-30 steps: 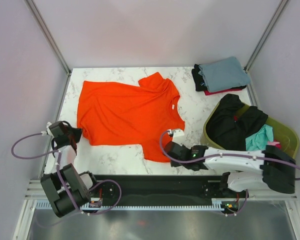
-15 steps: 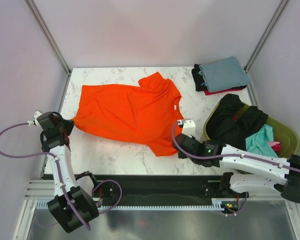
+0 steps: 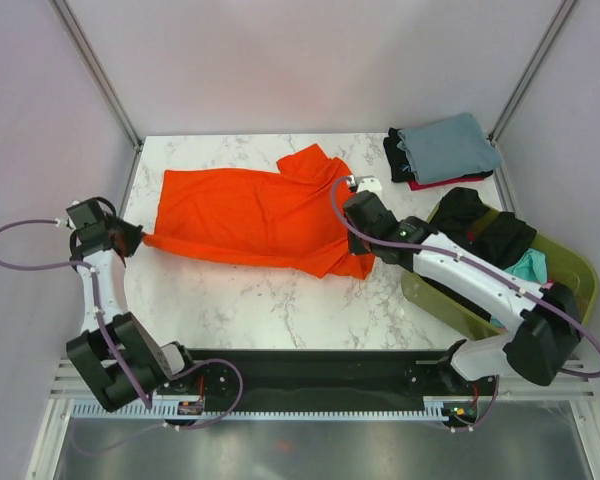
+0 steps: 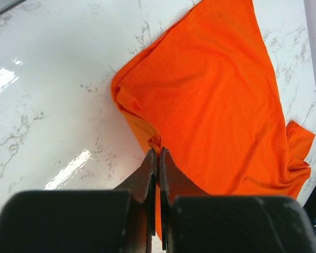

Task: Fold and stack the t-shirts

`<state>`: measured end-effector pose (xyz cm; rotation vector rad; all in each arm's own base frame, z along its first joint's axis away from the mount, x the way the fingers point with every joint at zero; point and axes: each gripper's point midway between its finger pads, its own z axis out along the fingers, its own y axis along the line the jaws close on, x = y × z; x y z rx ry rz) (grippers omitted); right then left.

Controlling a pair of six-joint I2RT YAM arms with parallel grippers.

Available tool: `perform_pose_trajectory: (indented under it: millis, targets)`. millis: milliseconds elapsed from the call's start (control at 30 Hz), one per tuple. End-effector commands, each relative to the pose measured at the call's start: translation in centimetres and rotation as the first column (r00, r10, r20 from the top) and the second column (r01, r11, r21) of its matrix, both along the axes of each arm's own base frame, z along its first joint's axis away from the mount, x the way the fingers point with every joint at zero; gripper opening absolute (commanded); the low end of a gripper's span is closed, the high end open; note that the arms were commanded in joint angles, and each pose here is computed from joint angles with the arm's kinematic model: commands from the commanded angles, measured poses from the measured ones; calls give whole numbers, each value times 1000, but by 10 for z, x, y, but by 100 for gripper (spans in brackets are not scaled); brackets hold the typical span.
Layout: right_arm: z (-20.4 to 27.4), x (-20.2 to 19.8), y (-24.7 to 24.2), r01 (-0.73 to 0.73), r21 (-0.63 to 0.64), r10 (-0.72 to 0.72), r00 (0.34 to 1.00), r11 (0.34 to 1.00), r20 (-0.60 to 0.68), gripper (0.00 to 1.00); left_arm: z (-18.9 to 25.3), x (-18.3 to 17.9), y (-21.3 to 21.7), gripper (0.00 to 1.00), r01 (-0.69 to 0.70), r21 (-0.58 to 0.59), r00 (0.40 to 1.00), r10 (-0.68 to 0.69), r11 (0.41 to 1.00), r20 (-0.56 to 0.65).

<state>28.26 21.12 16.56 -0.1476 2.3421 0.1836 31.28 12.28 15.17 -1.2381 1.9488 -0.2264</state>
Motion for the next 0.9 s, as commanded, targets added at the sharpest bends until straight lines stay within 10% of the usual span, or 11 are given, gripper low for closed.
perform_pose_trajectory:
  millis: [0,867]
  targets:
    - [12,28,12,-58,-1,58,998,998,18,0,6,20,7,2,64,18,998,-64,998,5]
    - [-18,181,5,-1,-57,-2,998,998,-59,12,-55,122,12,11,172,-73,963,-184,982,-199]
